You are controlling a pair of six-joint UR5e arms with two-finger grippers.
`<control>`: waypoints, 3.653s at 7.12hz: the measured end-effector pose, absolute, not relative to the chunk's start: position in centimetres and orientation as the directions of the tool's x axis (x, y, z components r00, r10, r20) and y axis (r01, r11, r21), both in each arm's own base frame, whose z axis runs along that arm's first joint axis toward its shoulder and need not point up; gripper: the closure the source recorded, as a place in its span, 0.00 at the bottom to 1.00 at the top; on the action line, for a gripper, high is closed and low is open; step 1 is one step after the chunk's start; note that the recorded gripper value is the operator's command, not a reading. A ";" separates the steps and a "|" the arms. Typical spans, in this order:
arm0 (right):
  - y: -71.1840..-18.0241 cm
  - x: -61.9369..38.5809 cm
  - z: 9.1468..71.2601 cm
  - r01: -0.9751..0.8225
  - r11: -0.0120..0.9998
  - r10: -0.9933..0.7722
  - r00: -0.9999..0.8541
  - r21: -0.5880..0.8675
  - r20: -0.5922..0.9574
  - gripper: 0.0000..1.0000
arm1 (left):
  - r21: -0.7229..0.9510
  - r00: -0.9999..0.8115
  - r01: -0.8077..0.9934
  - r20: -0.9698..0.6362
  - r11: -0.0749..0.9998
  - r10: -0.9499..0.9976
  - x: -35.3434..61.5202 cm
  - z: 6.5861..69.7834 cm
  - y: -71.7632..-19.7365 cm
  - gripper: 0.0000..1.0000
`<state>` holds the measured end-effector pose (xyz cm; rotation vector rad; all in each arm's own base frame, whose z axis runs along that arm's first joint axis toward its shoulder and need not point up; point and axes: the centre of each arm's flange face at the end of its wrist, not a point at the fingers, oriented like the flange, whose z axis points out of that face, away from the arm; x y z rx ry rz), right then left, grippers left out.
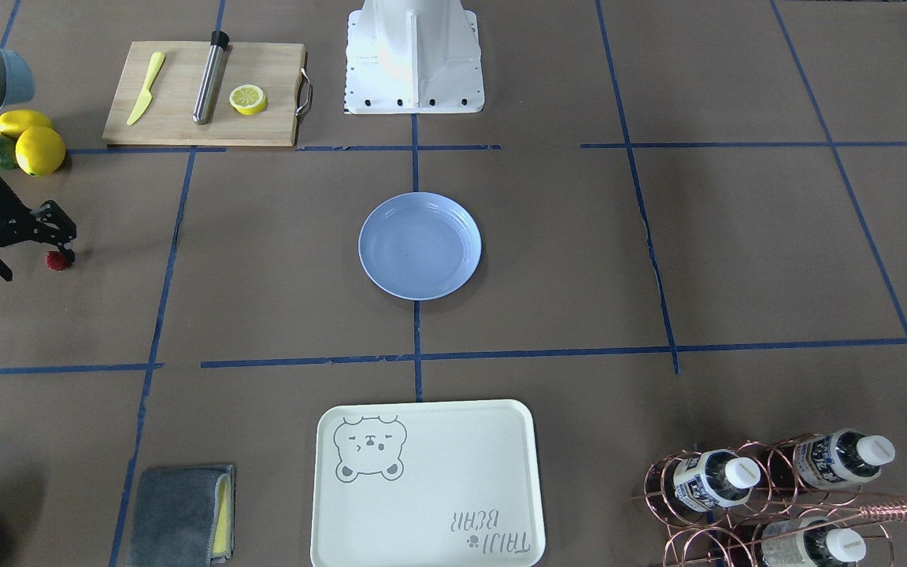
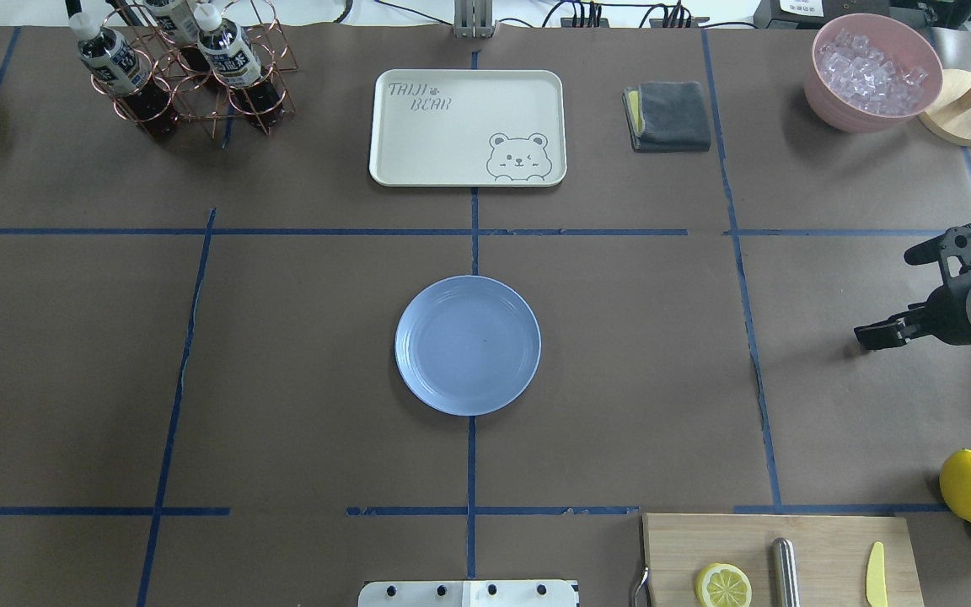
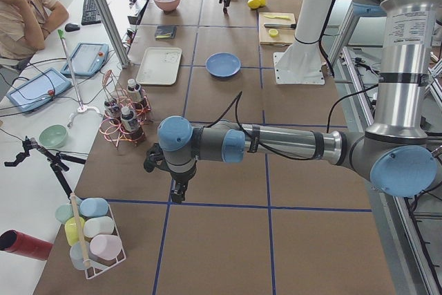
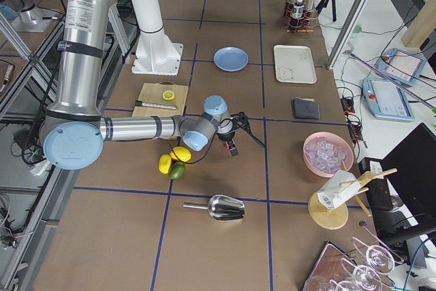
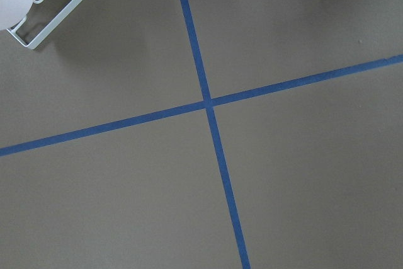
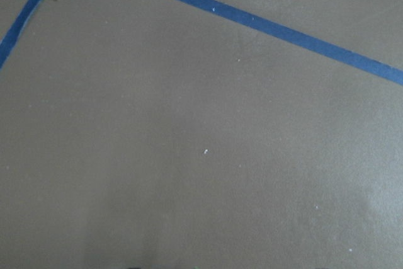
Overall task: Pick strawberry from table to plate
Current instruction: 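Lower the right gripper onto the red strawberry and close on it, then carry the strawberry with the right gripper over the light blue plate, then lower the strawberry onto the plate and open the right gripper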
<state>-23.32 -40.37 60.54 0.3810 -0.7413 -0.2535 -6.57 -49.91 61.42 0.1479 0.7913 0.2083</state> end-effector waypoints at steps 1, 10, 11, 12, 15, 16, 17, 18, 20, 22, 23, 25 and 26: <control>-40.1 -23.9 60.5 0.101 0.899 -0.366 0.707 0.426 0.605 0.81 | 0.213 0.684 -0.130 -0.688 0.968 0.243 -6.6 61.3 -49.9 0.00; -44.6 -42.0 34.4 -0.054 0.930 -0.233 0.682 0.365 0.693 1.00 | 0.220 0.683 -0.132 -0.686 0.967 0.249 -6.5 61.0 -50.0 0.00; -44.0 -46.6 28.1 -0.087 0.941 -0.179 0.691 0.326 0.701 1.00 | 0.220 0.683 -0.132 -0.686 0.967 0.250 -6.5 61.0 -50.0 0.00; -42.8 -50.4 24.2 -0.108 0.951 -0.140 0.687 0.291 0.713 1.00 | 0.220 0.683 -0.132 -0.686 0.966 0.250 -6.5 61.0 -50.0 0.00; -40.2 -62.3 19.2 -0.174 0.954 -0.047 0.714 0.242 0.698 1.00 | 0.219 0.683 -0.132 -0.687 0.967 0.249 -6.5 61.1 -50.0 0.00; -39.3 -64.7 18.8 -0.176 0.957 -0.032 0.723 0.229 0.690 1.00 | 0.219 0.683 -0.132 -0.687 0.967 0.249 -6.5 61.1 -50.0 0.00; -38.6 -65.8 18.8 -0.173 0.959 -0.029 0.727 0.223 0.686 1.00 | 0.219 0.683 -0.132 -0.687 0.967 0.248 -6.5 61.1 -50.0 0.00; -38.2 -66.3 19.0 -0.168 0.961 -0.028 0.732 0.220 0.681 1.00 | 0.218 0.683 -0.132 -0.687 0.967 0.248 -6.5 61.1 -50.0 0.00; -38.0 -66.4 19.6 -0.163 0.962 -0.027 0.740 0.218 0.672 1.00 | 0.218 0.683 -0.133 -0.687 0.967 0.249 -6.5 61.2 -50.0 0.00; -38.0 -66.4 19.7 -0.165 0.961 -0.026 0.742 0.220 0.670 1.00 | 0.218 0.683 -0.133 -0.687 0.967 0.249 -6.5 61.2 -50.0 0.00; -38.1 -66.3 19.7 -0.171 0.959 -0.026 0.744 0.227 0.668 1.00 | 0.217 0.683 -0.133 -0.687 0.967 0.248 -6.5 61.2 -50.0 0.00; -38.4 -66.2 19.5 -0.178 0.955 -0.027 0.744 0.238 0.667 1.00 | 0.217 0.683 -0.133 -0.687 0.967 0.248 -6.5 61.3 -49.9 0.00; -38.4 -66.1 19.5 -0.179 0.954 -0.027 0.745 0.239 0.667 1.00 | 0.217 0.683 -0.133 -0.687 0.967 0.248 -6.5 61.3 -49.9 0.00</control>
